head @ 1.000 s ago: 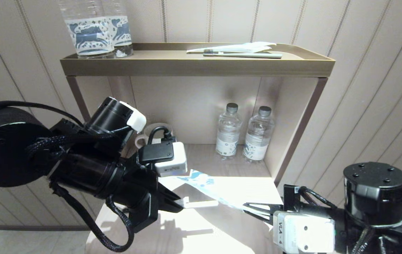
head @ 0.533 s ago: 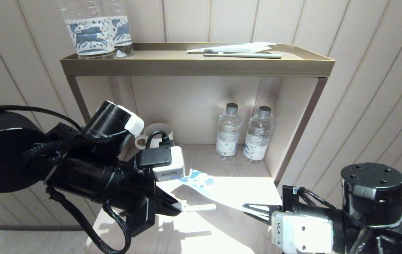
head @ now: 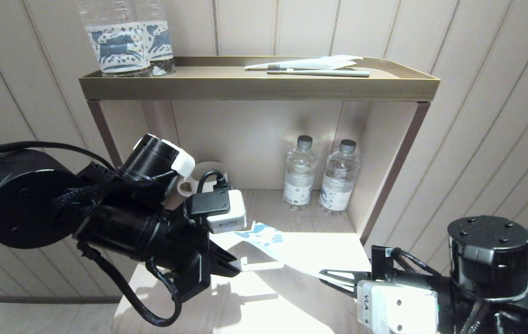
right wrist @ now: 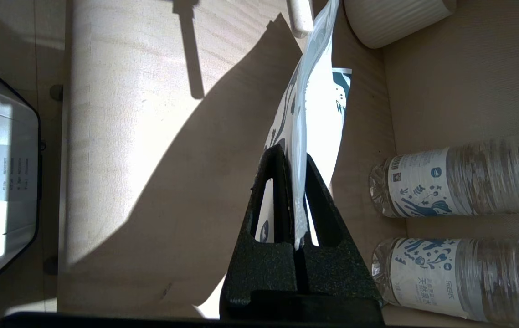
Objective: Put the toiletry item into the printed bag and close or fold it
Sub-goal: Place the toothbrush in the storage bag
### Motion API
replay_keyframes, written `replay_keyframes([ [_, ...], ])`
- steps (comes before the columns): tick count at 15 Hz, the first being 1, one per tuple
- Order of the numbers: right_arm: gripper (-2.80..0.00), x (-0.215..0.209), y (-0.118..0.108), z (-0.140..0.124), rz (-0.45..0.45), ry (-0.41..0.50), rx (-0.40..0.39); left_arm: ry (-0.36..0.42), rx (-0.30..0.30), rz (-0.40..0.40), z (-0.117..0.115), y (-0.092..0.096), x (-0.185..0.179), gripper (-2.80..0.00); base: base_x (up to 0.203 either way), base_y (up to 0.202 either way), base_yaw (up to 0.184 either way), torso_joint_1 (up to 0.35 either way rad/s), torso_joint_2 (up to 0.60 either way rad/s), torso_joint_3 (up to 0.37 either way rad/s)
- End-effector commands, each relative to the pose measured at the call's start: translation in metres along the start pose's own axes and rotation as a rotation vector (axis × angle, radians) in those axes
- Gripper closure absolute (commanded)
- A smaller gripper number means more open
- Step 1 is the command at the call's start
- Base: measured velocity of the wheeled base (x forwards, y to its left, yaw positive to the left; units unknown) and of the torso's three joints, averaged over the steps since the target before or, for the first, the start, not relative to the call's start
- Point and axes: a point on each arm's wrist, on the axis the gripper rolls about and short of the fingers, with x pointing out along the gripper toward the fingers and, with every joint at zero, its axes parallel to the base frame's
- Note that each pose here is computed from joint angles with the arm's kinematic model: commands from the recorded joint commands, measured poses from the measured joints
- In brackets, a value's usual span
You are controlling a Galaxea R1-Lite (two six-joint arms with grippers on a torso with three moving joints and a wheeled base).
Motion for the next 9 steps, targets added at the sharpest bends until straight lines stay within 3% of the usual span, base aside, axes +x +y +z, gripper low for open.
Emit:
replay_keyframes([
  [1, 0.00, -0.0006, 0.0001, 0.0003, -0.003, -0.004, -0.007, 0.014, -0.002, -0.007, -0.0016, 0.0012, 0.0047, 0.00, 0.000, 0.000, 0.000, 0.000, 0.00, 0.000],
  [9, 0.00, -0.0029, 0.0024, -0.0003, 0.003, -0.004, -0.005, -0.014, 0.012, 0.017, 0.0072, 0.0061, -0.0001, 0.00, 0.000, 0.000, 0.000, 0.000, 0.00, 0.000],
])
